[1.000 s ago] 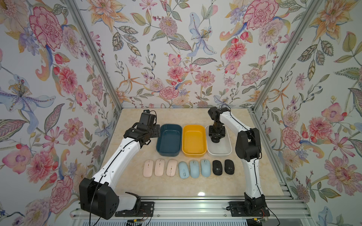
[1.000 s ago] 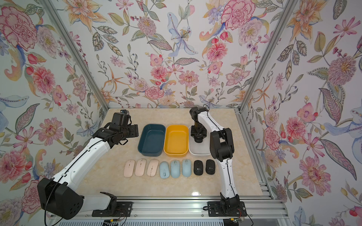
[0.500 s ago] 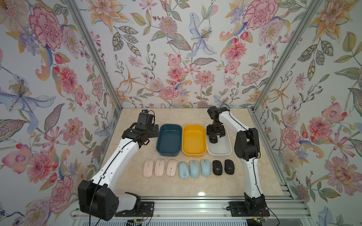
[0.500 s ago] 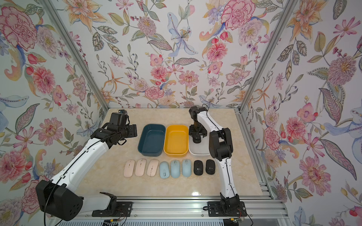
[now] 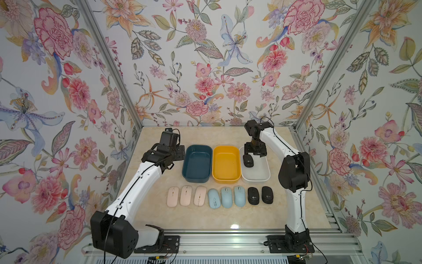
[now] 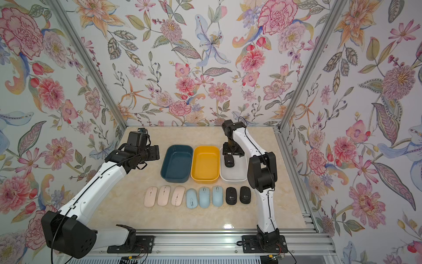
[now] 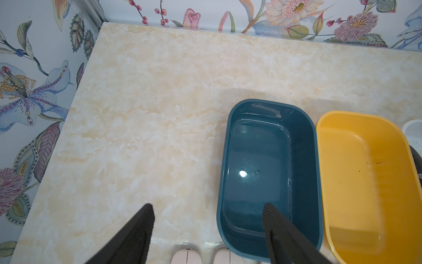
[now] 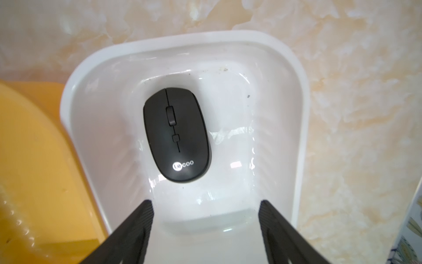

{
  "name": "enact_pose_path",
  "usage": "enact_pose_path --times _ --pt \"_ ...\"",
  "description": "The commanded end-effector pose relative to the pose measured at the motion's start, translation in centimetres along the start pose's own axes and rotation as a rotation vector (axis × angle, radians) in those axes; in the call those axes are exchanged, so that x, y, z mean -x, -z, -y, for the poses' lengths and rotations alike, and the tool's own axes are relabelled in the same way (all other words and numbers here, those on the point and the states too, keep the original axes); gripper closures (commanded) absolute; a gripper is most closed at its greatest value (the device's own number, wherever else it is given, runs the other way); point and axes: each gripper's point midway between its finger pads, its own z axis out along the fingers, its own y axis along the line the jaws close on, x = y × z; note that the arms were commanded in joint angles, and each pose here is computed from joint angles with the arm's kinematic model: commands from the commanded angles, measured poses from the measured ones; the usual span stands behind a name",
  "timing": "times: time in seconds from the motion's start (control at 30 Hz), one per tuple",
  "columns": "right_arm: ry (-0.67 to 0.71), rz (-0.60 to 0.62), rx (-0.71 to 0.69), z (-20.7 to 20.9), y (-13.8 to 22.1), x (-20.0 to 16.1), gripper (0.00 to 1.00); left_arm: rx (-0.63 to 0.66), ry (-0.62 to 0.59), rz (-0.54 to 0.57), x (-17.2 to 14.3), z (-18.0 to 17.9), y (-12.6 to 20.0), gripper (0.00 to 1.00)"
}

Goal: Place the mice by color into the storage box
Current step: Place the mouse in the storage box.

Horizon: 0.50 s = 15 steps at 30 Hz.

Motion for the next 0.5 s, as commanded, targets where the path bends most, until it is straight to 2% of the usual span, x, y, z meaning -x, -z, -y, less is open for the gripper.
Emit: enact_pose_path --times 0.0,0.27,0.47 --pt "-0.020 0.048 -0.044 2.5 3.9 -2.4 0.24 -0.019 -0.014 0.016 1.1 0.1 1.0 0.22" --pt "-0.073 0.007 -0.100 5.7 4.6 -12.5 0.26 -0.043 -0.037 0.033 2.2 1.1 1.5 0.22" --pt "-0.142 -0.038 -0.092 6.3 2.3 -18.5 0.27 -0.067 -0.047 0.029 2.6 2.5 1.3 0.22"
